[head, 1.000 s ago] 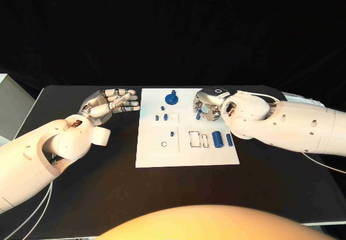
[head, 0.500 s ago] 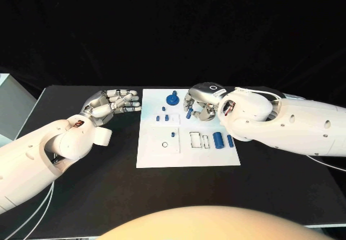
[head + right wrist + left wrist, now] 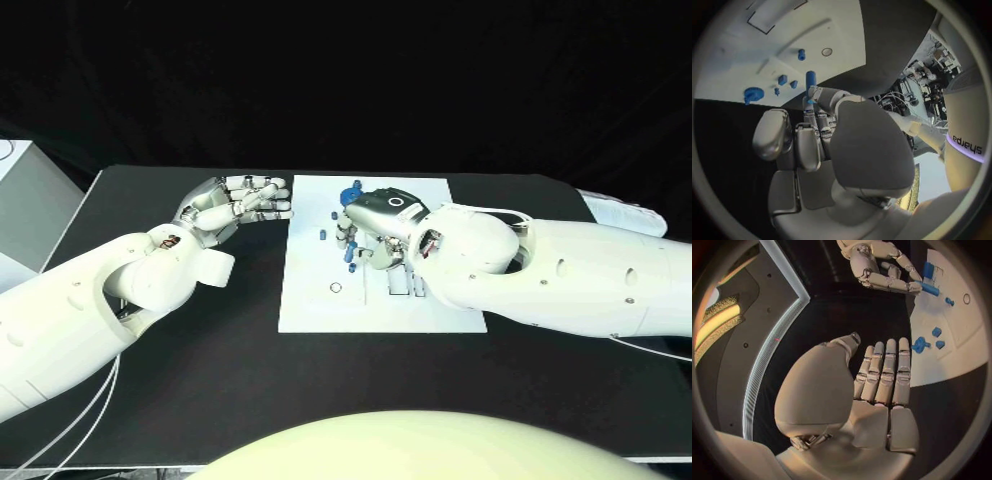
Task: Assemble the parts on the task board
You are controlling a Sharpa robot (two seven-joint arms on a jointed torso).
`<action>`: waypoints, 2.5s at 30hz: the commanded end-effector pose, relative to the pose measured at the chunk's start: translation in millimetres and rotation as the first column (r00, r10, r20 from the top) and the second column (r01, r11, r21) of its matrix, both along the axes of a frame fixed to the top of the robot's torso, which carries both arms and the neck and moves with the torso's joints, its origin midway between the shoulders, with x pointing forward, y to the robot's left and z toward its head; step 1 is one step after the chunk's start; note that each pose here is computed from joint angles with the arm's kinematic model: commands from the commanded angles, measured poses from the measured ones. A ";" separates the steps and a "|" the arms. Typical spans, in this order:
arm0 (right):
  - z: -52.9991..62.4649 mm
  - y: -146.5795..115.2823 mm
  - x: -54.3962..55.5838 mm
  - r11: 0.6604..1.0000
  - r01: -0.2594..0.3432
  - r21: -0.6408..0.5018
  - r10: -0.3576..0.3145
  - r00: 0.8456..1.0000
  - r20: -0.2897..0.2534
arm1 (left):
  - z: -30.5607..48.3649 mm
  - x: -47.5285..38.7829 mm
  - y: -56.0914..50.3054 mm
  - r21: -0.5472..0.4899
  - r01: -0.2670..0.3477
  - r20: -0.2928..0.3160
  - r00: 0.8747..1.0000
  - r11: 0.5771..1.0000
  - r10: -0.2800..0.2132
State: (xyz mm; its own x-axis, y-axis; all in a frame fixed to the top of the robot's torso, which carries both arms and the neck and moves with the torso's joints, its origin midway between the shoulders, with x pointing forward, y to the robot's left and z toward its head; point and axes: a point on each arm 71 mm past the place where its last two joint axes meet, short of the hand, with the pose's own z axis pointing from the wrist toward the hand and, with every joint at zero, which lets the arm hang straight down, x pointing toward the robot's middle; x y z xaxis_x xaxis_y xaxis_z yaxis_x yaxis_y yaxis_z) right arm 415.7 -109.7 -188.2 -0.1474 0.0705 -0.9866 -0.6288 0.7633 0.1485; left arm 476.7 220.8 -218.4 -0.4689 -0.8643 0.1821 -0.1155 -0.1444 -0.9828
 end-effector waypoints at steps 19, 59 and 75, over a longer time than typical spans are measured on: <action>-31.2 23.0 -17.1 0.996 -0.068 -0.055 0.070 0.997 0.039 | -1.5 -1.6 -2.6 -0.014 0.016 0.001 1.000 1.000 -0.016; -52.9 28.4 -16.3 0.994 -0.063 -0.088 0.066 0.997 0.035 | -6.1 -4.2 -2.1 -0.015 0.016 -0.009 1.000 1.000 -0.016; -53.8 30.8 -21.2 0.994 -0.072 -0.081 0.074 0.997 0.029 | -6.3 -4.3 -1.7 -0.014 0.018 -0.012 1.000 1.000 -0.019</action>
State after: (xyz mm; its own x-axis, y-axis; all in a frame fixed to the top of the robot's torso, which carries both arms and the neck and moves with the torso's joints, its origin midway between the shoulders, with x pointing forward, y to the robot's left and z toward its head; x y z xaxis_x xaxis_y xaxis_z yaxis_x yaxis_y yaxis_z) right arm 396.1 -78.9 -240.2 -0.1201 -0.0053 -0.9927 -0.6844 0.7248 0.0790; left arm 473.2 221.0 -225.8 -0.4678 -0.8631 0.1902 -0.1314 -0.1449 -0.9807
